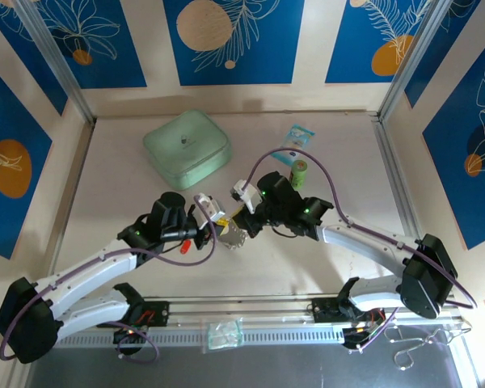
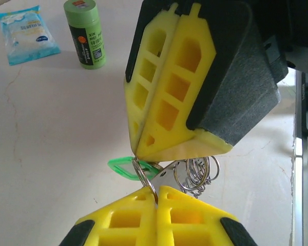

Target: Put the keys on the keyring

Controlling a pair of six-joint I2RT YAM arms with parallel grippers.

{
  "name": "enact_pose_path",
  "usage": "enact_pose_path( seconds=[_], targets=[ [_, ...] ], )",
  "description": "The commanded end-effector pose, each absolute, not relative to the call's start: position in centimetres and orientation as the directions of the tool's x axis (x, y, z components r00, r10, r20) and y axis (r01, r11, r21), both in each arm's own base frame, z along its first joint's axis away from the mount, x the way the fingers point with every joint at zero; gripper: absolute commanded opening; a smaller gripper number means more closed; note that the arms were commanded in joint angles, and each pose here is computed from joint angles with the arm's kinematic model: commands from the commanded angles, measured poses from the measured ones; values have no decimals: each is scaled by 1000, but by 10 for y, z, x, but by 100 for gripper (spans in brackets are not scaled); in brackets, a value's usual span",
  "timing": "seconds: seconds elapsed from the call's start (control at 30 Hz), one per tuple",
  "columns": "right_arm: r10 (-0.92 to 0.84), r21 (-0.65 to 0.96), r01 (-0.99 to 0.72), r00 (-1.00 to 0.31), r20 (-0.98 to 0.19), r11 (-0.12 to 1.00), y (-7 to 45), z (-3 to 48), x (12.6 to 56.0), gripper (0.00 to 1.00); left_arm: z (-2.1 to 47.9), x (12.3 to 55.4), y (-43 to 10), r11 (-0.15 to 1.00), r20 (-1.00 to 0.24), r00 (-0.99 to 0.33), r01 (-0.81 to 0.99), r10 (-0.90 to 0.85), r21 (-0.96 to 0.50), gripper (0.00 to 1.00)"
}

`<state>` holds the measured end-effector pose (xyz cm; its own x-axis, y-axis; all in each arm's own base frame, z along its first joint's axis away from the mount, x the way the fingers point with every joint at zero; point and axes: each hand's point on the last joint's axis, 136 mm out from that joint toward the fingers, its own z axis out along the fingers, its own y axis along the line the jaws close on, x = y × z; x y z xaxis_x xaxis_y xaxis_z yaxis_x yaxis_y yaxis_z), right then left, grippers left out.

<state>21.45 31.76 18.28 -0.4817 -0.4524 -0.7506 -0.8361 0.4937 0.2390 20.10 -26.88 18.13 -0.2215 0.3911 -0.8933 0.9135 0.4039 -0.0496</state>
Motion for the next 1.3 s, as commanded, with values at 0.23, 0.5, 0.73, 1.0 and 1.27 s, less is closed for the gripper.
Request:
enact_pose_path(
  seconds=[0.23, 0.5, 0.73, 1.0, 1.27],
  targets=[
    [-418, 253, -855, -454, -787, 453, 310, 201, 215, 30, 201, 192, -274, 356, -932, -125, 935, 339, 5, 0],
    [-348, 99, -990, -130, -929, 104, 305, 222, 182, 40, 200, 191, -275, 346, -955, -57, 937, 292, 50, 0],
    [-357, 172, -981, -191, -914, 85, 318, 224, 185, 41, 197, 191, -274, 346, -954, -31, 935, 297, 78, 0],
    [-416, 122, -979, -179, -892, 162, 320, 204, 198, 38, 194, 191, -274, 341, -953, -36, 937, 299, 72, 0],
    [-444, 144, -979, -194, -874, 144, 324, 192, 197, 29, 193, 189, -274, 337, -954, -40, 939, 297, 66, 0]
  ],
)
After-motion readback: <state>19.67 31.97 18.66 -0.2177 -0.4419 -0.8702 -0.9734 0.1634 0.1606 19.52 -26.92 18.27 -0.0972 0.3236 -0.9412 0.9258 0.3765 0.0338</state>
